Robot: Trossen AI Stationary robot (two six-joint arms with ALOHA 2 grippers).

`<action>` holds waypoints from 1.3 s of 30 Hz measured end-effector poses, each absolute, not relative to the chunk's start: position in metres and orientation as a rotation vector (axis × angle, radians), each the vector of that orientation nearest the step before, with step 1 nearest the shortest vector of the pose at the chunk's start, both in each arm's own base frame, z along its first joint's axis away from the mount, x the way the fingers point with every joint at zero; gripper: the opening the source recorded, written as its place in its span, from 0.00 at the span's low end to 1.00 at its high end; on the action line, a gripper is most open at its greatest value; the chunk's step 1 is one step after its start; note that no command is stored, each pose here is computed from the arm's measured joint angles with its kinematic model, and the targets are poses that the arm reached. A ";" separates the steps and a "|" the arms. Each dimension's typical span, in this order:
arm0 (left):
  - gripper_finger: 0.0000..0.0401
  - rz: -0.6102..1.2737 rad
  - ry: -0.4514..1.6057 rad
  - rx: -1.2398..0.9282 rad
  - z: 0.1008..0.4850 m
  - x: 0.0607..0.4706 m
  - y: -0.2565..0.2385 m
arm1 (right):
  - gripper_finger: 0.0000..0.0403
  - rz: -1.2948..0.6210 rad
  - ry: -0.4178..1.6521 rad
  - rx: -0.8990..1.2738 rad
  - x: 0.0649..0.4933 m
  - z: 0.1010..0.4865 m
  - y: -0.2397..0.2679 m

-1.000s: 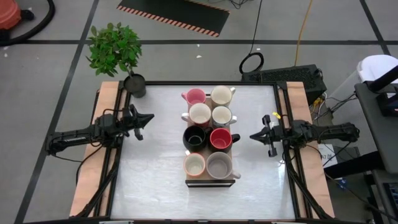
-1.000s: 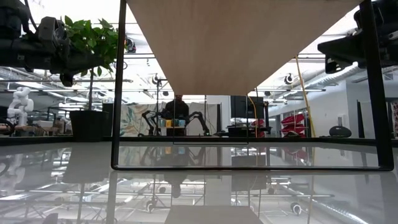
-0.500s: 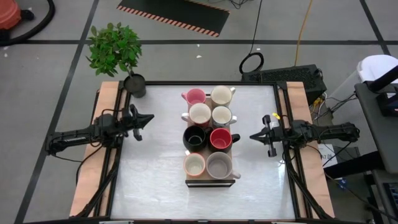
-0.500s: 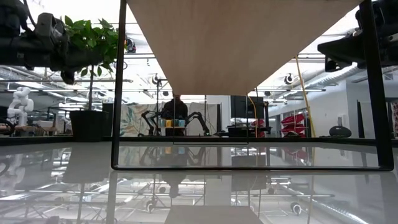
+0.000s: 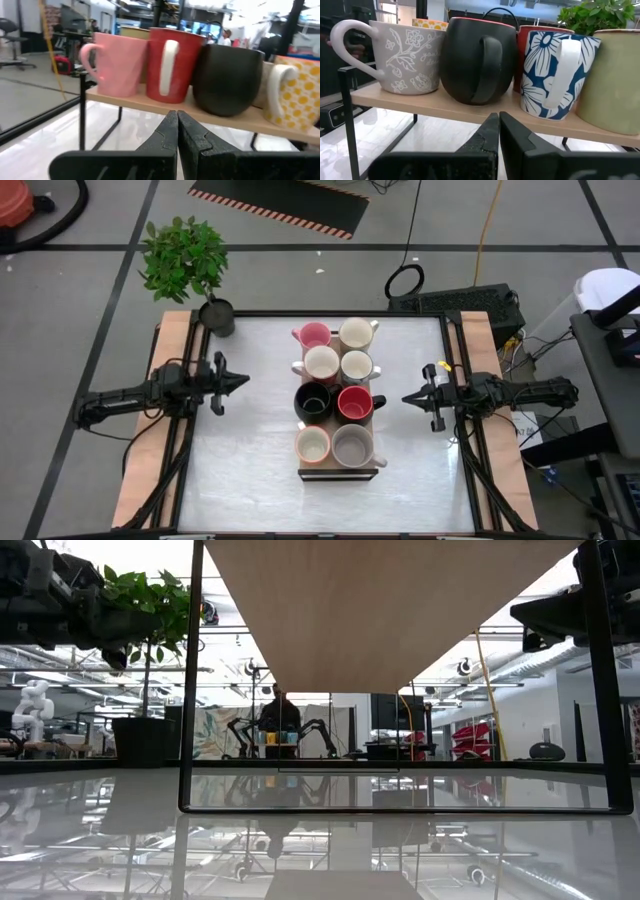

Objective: Place coffee mugs
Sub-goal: Return to Home Position

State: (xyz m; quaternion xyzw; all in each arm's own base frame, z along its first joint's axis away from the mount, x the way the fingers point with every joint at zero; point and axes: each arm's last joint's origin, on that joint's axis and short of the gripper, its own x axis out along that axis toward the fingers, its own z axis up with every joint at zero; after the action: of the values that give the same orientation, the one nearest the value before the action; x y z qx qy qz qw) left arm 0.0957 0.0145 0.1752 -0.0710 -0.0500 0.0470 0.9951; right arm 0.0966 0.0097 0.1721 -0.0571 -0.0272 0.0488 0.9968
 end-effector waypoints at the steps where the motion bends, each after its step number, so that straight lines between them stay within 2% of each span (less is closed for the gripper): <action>1: 0.00 0.080 -0.099 -0.130 0.175 0.096 0.014 | 0.00 0.098 -0.055 -0.114 0.097 0.172 0.010; 10: 0.00 -0.008 -0.057 -0.125 0.172 0.097 0.005 | 0.00 0.098 -0.056 -0.114 0.097 0.172 0.010; 30: 0.00 0.020 -0.033 0.024 0.170 0.097 -0.005 | 0.00 0.098 -0.057 -0.114 0.097 0.172 0.010; 39: 0.00 0.019 -0.036 -0.051 0.170 0.097 -0.005 | 0.00 0.098 -0.057 -0.114 0.097 0.172 0.010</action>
State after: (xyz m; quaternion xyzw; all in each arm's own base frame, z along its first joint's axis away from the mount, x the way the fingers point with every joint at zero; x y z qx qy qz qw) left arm 0.0969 -0.0054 0.1699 -0.0253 -0.0180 0.0093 0.9995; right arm 0.0966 0.0097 0.1723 -0.0571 -0.0284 0.0489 0.9968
